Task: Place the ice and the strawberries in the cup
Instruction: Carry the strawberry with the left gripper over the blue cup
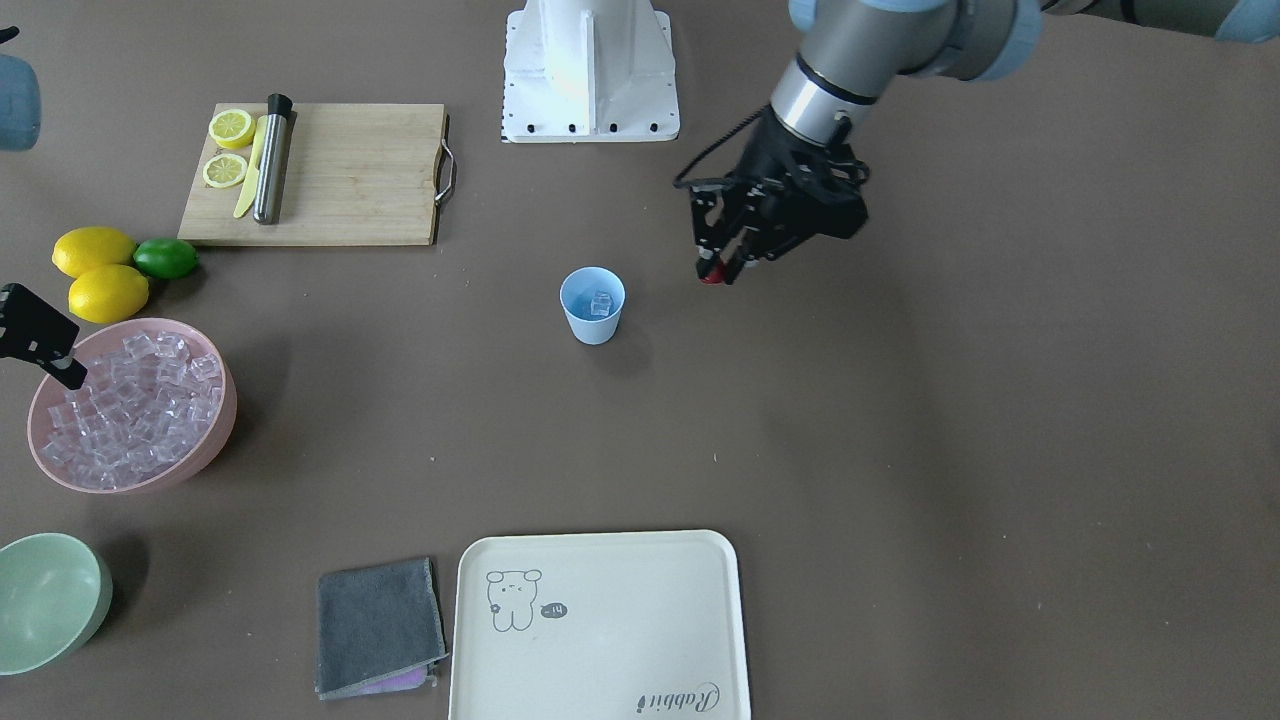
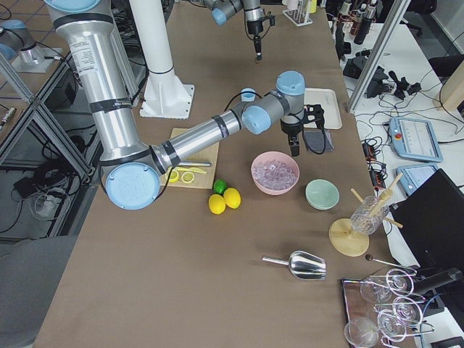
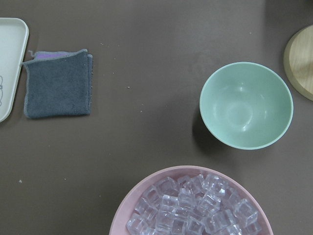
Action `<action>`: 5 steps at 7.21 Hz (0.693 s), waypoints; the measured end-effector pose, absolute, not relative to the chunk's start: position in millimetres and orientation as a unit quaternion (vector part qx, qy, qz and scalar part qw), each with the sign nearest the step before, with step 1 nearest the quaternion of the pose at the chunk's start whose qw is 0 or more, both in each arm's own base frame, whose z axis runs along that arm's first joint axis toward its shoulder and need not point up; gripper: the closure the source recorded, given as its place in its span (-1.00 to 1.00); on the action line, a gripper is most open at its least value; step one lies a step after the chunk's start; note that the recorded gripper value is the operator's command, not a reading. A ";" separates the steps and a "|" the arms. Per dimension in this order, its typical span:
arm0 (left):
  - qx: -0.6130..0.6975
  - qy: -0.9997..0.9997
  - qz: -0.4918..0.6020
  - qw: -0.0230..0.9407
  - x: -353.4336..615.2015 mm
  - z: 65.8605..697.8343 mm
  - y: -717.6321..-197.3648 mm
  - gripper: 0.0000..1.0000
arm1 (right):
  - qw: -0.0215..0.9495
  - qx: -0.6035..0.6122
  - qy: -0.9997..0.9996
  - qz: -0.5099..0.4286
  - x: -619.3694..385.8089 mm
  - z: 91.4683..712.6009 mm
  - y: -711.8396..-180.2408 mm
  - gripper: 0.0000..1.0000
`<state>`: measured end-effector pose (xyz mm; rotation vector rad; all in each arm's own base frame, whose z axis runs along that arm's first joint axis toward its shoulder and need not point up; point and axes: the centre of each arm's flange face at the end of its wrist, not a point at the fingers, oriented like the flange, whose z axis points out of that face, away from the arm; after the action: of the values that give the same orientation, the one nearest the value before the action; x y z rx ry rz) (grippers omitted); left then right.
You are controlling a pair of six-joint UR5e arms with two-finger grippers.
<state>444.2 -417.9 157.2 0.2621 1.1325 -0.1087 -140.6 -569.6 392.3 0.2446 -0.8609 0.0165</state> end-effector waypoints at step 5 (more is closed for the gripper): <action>0.151 0.525 -0.062 0.835 545.3 127.2 -365.7 1.00 | 0.901 0.120 -0.417 0.005 -142.2 389.6 -567.3 -0.99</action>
<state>545.3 -365.7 127.2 0.3203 1.1118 -0.1320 -142.2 -567.3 389.6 0.2484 -0.8635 0.0111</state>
